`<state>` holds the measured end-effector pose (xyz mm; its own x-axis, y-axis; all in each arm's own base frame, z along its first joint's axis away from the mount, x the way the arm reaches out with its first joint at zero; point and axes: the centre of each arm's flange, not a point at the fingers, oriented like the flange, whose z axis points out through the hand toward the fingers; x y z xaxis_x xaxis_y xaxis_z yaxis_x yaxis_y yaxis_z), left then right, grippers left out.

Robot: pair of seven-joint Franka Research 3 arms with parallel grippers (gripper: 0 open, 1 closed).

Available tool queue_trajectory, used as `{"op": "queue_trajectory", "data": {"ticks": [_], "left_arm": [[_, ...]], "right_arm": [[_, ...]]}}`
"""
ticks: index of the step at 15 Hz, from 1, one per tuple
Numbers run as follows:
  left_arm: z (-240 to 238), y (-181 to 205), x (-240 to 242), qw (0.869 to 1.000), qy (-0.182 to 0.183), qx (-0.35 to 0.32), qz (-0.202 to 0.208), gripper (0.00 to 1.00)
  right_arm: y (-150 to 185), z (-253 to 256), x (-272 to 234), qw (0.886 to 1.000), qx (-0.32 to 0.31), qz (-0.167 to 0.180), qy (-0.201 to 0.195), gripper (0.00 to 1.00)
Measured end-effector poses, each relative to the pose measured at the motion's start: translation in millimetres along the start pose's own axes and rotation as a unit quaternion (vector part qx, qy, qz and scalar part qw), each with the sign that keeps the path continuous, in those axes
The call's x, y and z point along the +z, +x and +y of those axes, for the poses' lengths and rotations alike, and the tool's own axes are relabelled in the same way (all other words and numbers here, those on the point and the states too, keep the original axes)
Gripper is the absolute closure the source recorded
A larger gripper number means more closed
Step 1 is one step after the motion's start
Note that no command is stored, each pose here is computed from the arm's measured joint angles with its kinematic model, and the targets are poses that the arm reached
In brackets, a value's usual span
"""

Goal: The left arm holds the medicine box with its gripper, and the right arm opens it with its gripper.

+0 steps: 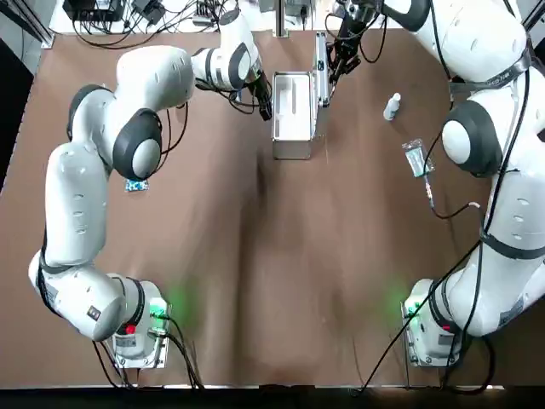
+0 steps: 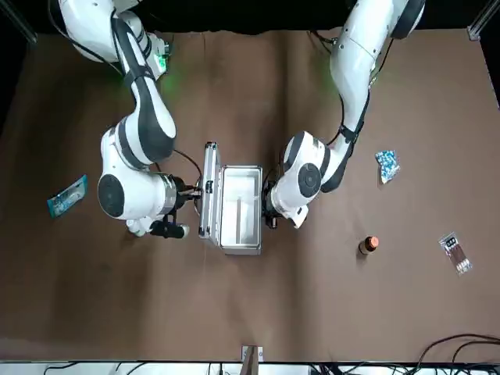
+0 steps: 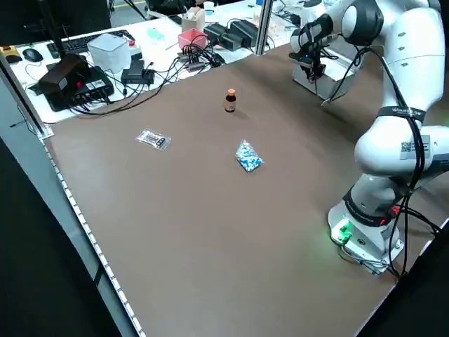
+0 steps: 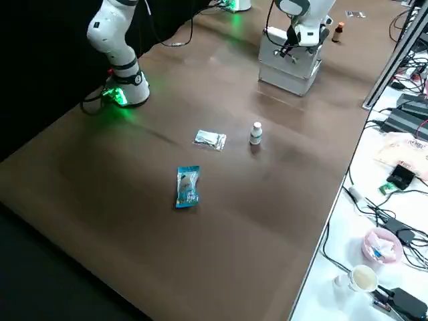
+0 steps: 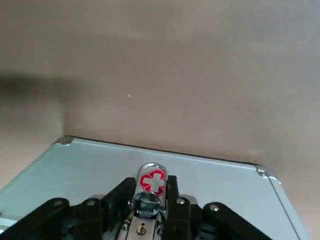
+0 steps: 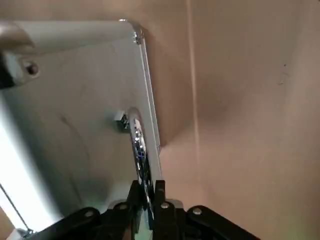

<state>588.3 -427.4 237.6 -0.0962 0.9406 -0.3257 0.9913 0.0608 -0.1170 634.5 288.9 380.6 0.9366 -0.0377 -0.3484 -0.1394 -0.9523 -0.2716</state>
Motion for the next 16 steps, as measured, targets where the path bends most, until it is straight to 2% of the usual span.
{"op": "queue_trajectory", "data": {"ticks": [1, 3, 4, 6, 7, 9, 11, 13, 15, 16], "left_arm": [[0.0, 0.1, 0.0, 1.000, 0.000, 0.000, 0.000, 0.68], [-0.1, 0.2, 0.3, 1.000, 0.000, 0.000, 0.000, 0.68], [-0.1, 0.2, 0.3, 1.000, 0.000, 0.000, 0.000, 0.68], [-0.1, 0.2, 0.2, 1.000, 0.000, 0.000, 0.000, 0.68], [-0.1, 0.2, 0.2, 1.000, 0.000, 0.000, 0.000, 0.68], [-0.1, 0.2, 0.2, 1.000, 0.000, 0.000, 0.000, 0.68], [-0.1, 0.2, 0.2, 1.000, 0.000, 0.000, 0.000, 0.68], [-0.1, 0.2, 0.2, 1.000, 0.000, 0.000, 0.000, 0.68], [0.0, 0.2, 0.2, 1.000, 0.000, 0.000, 0.000, 0.68], [0.0, 0.2, 0.2, 1.000, 0.000, 0.000, 0.000, 0.68]], "right_arm": [[1.8, 3.3, 1.3, 1.000, 0.003, 0.001, -0.002, 0.85], [21.8, 19.1, 15.2, 1.000, 0.019, 0.024, -0.006, 0.68], [30.7, 27.6, 23.5, 0.999, 0.022, 0.025, -0.007, 0.59], [38.8, 40.4, 33.0, 1.000, 0.008, 0.016, -0.011, 0.39], [41.4, 53.7, 29.2, 1.000, -0.013, 0.003, -0.010, 0.19], [41.5, 75.2, 19.9, 0.999, -0.045, -0.029, -0.006, 0.05], [42.3, 102.8, 9.4, 0.996, -0.069, -0.060, 0.010, 0.03], [43.6, 129.0, -1.8, 0.992, -0.085, -0.083, 0.044, 0.02], [43.4, 154.1, -17.9, 0.989, -0.091, -0.093, 0.063, 0.02], [43.4, 165.8, -31.0, 0.990, -0.090, -0.088, 0.068, 0.02]]}}
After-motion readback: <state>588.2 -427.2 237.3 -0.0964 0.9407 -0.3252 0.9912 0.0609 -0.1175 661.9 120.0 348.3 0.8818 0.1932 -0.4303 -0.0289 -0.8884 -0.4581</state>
